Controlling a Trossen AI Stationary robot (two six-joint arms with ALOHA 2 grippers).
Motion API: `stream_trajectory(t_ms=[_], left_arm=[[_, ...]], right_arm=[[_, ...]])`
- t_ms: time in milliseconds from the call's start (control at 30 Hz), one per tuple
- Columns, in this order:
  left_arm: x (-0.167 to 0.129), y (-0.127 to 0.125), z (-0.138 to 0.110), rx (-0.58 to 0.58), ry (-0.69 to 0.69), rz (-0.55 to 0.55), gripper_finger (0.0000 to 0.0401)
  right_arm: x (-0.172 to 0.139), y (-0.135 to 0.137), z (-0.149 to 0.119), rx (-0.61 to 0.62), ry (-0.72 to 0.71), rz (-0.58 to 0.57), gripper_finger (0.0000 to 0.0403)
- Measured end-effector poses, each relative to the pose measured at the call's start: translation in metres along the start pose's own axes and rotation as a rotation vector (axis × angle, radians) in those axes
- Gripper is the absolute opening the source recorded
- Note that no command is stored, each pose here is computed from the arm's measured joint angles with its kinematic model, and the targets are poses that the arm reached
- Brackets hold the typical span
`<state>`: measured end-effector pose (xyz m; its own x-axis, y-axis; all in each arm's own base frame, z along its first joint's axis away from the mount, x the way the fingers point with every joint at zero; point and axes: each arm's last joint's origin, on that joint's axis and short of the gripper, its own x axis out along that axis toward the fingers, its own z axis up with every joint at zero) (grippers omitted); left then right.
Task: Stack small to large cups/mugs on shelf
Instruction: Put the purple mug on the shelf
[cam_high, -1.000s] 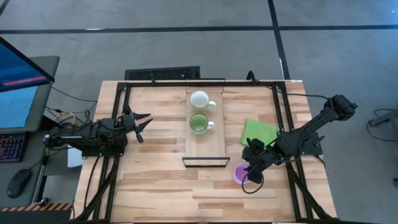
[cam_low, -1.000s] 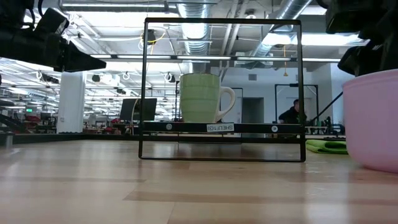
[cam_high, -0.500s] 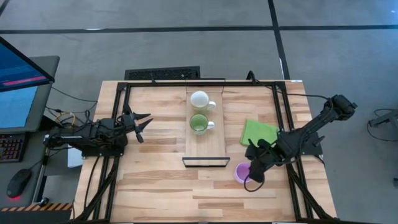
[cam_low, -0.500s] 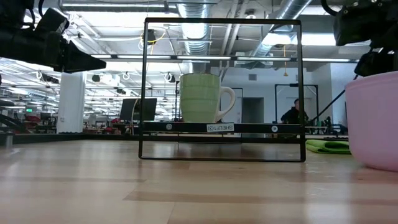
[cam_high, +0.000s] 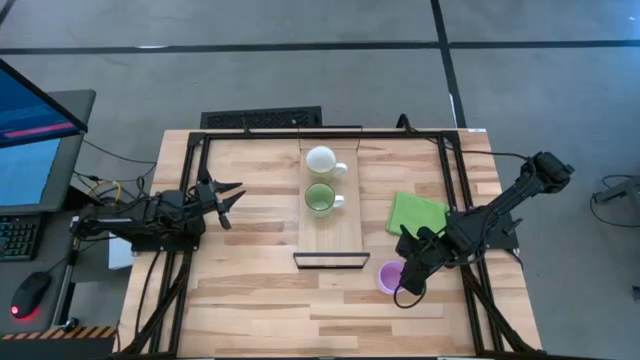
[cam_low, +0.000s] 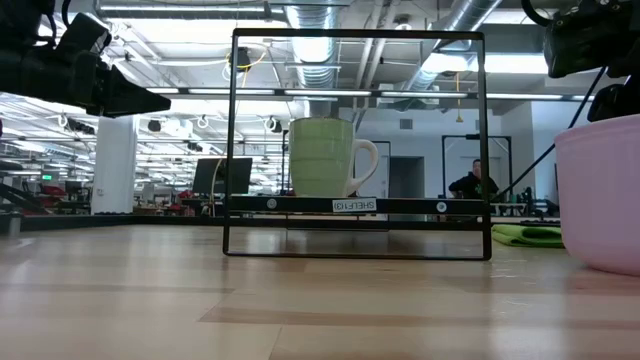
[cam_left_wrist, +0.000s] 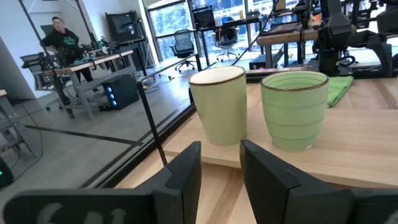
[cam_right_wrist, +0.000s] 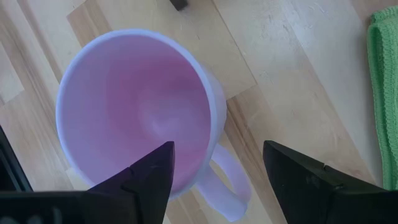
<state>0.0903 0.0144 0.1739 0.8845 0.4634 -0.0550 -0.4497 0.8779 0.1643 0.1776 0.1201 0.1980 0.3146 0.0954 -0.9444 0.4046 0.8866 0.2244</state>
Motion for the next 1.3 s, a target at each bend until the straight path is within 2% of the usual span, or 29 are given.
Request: stream_trajectory(t_ms=[1100,1300], left_arm=[[0.0,0.0,0.0,-0.003,0.0,0.0,0.0103],[0.0,0.0,0.0,-0.003,0.0,0.0,0.0103]], right_arm=[[0.0,0.0002,0.0006,0.001,-0.006,0.002,0.0268],[0.0,0.0008,0.0011,-0.056,-0.011,0.008,0.0268]])
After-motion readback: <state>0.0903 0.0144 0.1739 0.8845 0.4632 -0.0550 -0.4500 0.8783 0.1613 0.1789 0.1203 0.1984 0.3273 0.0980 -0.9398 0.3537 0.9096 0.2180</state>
